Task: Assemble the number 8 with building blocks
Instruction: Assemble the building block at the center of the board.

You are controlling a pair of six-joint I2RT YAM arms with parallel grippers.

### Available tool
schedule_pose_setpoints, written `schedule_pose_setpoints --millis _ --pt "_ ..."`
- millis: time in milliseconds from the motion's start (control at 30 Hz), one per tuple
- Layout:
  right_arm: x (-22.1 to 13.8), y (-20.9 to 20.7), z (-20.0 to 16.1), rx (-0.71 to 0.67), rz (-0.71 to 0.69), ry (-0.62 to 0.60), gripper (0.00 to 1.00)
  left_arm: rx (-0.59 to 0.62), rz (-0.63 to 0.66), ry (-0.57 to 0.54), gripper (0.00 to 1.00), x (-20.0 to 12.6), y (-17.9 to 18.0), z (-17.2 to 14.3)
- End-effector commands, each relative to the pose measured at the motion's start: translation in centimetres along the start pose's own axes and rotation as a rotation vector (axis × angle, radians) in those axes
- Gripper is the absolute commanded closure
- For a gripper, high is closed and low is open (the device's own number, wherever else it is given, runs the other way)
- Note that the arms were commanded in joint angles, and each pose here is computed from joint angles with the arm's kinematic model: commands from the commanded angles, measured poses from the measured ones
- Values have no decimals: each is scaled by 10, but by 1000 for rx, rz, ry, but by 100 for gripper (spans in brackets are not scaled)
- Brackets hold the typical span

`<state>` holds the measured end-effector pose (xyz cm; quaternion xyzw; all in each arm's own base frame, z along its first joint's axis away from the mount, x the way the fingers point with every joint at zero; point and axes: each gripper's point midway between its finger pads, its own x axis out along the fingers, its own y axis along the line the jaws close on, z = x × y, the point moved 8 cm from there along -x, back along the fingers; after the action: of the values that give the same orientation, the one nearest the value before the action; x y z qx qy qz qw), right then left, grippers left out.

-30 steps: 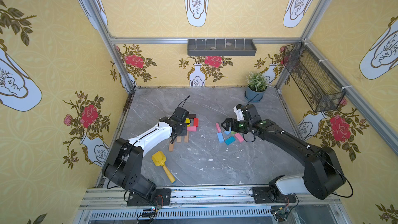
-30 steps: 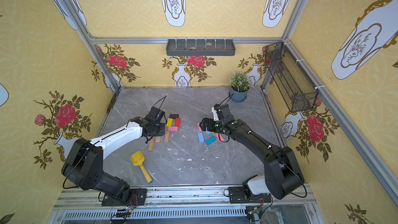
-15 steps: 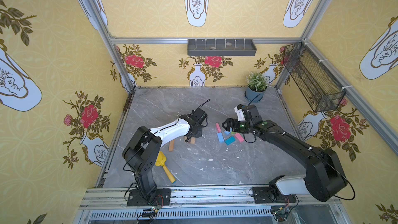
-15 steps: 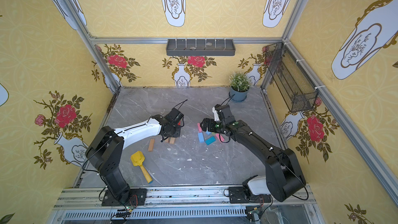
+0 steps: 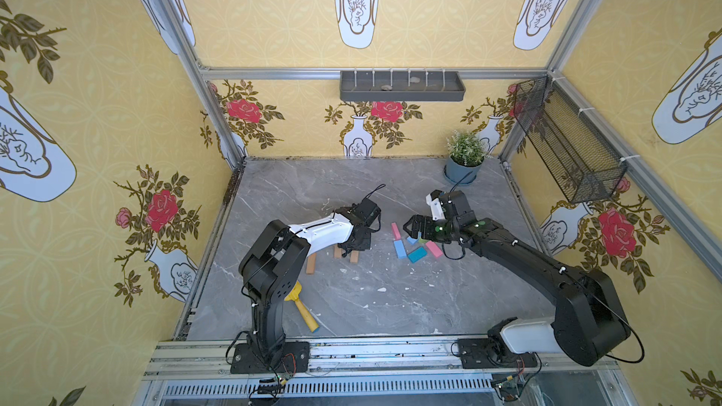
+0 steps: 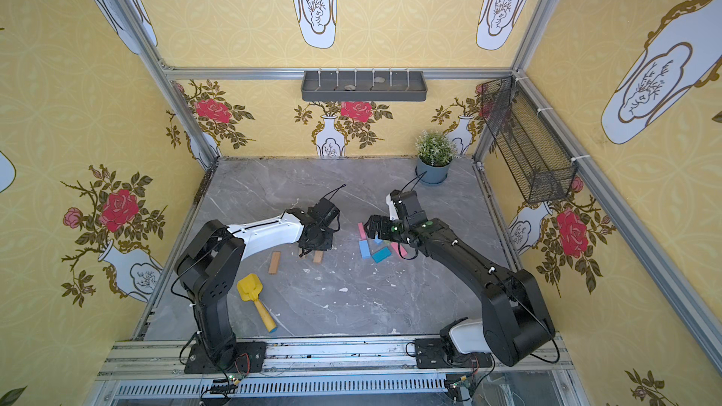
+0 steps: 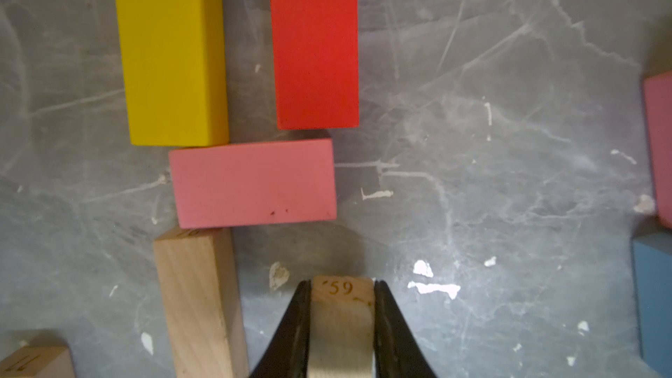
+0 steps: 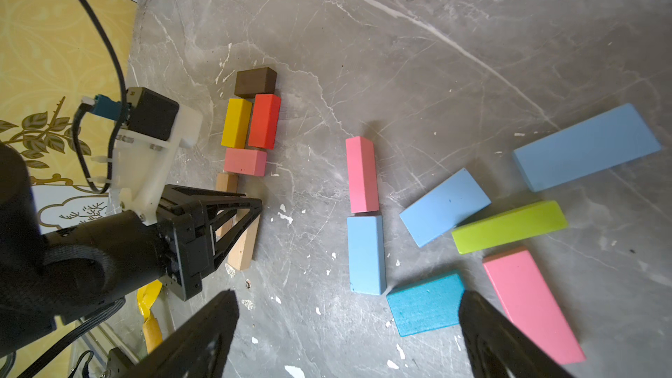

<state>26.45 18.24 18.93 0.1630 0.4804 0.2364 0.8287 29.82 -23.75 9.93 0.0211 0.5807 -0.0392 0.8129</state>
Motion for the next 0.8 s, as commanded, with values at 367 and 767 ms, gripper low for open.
schedule_pose_setpoints --millis 367,767 --pt "1 -1 -2 0 -1 4 2 -55 41 -9 83 12 2 1" --pt "2 -2 -3 0 -1 7 3 -82 74 -26 83 17 5 1"
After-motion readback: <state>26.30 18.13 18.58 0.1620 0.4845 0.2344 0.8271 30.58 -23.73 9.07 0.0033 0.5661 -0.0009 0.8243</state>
